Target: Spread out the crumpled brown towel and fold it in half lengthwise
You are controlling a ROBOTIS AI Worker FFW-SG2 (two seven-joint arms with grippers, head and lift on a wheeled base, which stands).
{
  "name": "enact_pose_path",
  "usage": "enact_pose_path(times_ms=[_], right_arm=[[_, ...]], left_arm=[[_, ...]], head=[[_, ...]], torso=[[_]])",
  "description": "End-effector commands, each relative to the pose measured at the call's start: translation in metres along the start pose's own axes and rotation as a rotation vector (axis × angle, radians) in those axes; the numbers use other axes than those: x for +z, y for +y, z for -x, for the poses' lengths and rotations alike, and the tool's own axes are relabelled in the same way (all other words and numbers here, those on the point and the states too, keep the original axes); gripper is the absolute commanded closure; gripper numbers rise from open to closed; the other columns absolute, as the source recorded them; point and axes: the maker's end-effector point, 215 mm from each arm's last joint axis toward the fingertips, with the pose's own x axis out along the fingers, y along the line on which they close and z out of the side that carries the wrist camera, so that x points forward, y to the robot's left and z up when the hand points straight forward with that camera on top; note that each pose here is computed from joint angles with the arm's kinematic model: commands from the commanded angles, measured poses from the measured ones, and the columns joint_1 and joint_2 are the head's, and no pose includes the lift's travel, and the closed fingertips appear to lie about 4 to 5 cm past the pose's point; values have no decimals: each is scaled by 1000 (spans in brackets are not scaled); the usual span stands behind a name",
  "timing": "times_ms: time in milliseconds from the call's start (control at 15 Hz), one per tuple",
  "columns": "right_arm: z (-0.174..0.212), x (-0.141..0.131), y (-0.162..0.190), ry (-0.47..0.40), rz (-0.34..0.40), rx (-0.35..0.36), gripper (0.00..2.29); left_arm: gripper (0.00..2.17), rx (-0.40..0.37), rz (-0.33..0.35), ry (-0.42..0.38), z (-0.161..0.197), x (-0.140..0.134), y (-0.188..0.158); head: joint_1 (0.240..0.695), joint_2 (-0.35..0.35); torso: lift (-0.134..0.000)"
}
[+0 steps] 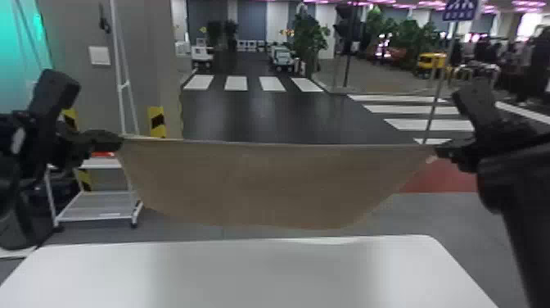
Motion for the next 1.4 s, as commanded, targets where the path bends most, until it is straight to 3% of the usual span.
enact_pose_path(times_ms=[0,133,267,333,400,667,933,1133,1333], right_arm=[[30,-43,4,24,-32,19,1420],[61,-109,30,85,-46,78,1420],[96,-167,65,133,12,129,1420],[113,-196,77,167,23,148,1420],[125,-216,94,191,31,187,1420],[174,-294,142,302,47,308,1420],[201,-322,157,293,78,380,1450],[193,-307,154,255,69,379,1450],[178,-290,157,230,65,392,1450]], left_arm=[[1612,28,50,8,39,-28,16],[1612,17,76,44,78,-85,1],[1612,-10,79,107,111,-154,-23],[1612,-23,71,128,125,-181,-33],[1612,-42,62,149,135,-203,-45],[1612,-139,-28,222,180,-276,-82],[1612,-187,-61,274,221,-309,-82],[1612,-164,-89,296,231,-307,-62],[1612,-181,-115,315,224,-301,-64]], head=[[312,-83],[337,-65],[398,-54],[444,-46],[536,-28],[695,17],[695,48],[695,79],[695,107]], torso=[[-125],[-125],[-125],[-125],[-125],[-125],[-125],[-125],[-125]])
